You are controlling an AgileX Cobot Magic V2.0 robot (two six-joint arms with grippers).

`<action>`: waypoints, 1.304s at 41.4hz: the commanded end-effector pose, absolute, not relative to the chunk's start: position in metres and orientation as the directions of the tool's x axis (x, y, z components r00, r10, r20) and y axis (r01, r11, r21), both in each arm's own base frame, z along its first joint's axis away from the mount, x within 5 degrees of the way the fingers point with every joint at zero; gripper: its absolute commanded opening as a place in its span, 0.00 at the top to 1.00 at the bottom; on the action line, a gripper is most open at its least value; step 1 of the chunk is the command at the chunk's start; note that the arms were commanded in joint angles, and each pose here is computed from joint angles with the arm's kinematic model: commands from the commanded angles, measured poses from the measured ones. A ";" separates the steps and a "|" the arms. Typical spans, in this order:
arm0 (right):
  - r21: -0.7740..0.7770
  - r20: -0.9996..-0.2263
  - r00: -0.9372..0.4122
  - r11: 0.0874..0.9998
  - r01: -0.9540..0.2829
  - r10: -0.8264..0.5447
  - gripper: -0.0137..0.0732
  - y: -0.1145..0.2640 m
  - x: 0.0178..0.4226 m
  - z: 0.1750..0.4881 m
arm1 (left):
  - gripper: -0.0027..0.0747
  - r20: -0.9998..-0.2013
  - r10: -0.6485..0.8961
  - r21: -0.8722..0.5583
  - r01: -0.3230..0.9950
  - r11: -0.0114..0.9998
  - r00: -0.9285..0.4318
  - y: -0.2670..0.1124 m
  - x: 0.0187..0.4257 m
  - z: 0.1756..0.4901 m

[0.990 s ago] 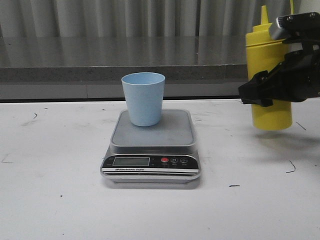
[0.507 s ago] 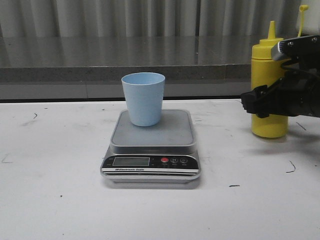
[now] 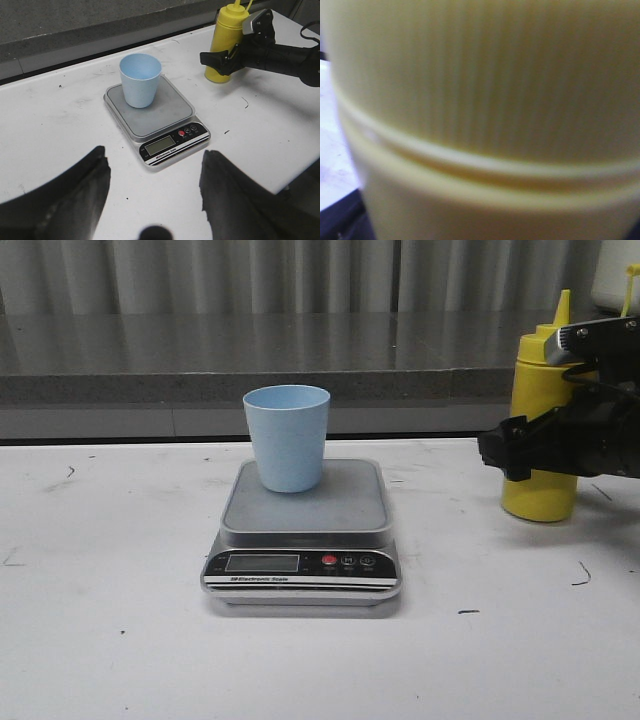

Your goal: Pour seasoning into cup on scale with both arms

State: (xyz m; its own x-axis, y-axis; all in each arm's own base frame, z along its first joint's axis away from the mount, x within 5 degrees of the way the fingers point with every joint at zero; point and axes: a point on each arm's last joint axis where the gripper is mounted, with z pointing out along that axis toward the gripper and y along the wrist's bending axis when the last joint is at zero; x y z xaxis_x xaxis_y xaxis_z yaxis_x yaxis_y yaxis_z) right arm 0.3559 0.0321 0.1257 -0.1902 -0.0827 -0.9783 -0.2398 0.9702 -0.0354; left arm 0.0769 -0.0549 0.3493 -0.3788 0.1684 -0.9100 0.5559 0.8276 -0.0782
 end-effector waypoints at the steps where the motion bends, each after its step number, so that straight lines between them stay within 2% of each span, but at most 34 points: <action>1: -0.039 -0.996 -0.074 0.974 -0.225 -0.057 0.09 0.030 0.355 0.152 | 0.45 -0.947 0.106 -0.090 0.565 0.820 -0.304 -0.056 0.078 0.364; 16: -0.019 -0.990 -0.131 0.978 -0.209 -0.048 0.09 0.027 0.312 0.152 | 0.45 -0.947 0.106 -0.090 0.565 0.820 -0.304 -0.056 0.078 0.364; 22: -0.011 -0.970 -0.238 0.985 -0.170 -0.052 0.09 0.022 0.292 0.155 | 0.45 -0.947 0.106 -0.090 0.565 0.820 -0.304 -0.056 0.078 0.364; 27: -0.023 -0.922 -0.380 0.989 -0.144 -0.077 0.09 0.018 0.277 0.165 | 0.45 -0.947 0.106 -0.090 0.565 0.820 -0.304 -0.056 0.078 0.364; 43: -0.084 -0.725 -0.664 0.981 -0.177 -0.182 0.09 0.031 0.220 0.242 | 0.45 -0.947 0.106 -0.090 0.565 0.820 -0.304 -0.056 0.078 0.364; 48: -0.054 -0.722 -0.676 0.987 -0.154 -0.145 0.09 0.030 0.204 0.271 | 0.45 -0.947 0.106 -0.090 0.565 0.820 -0.304 -0.056 0.078 0.364; 54: -0.023 -0.776 -0.622 0.990 -0.136 -0.103 0.09 0.027 0.179 0.304 | 0.45 -0.947 0.106 -0.090 0.565 0.820 -0.304 -0.056 0.078 0.364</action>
State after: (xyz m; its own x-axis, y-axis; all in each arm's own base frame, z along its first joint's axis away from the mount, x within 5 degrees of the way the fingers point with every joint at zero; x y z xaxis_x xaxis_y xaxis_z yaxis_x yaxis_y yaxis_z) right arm 0.1897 0.0276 0.2744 -0.7051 -0.1284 -0.6974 -0.1420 0.9891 -0.0385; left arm 0.0769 -0.0549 0.3493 -0.3788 0.1684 -0.9100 0.5559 0.8276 -0.0782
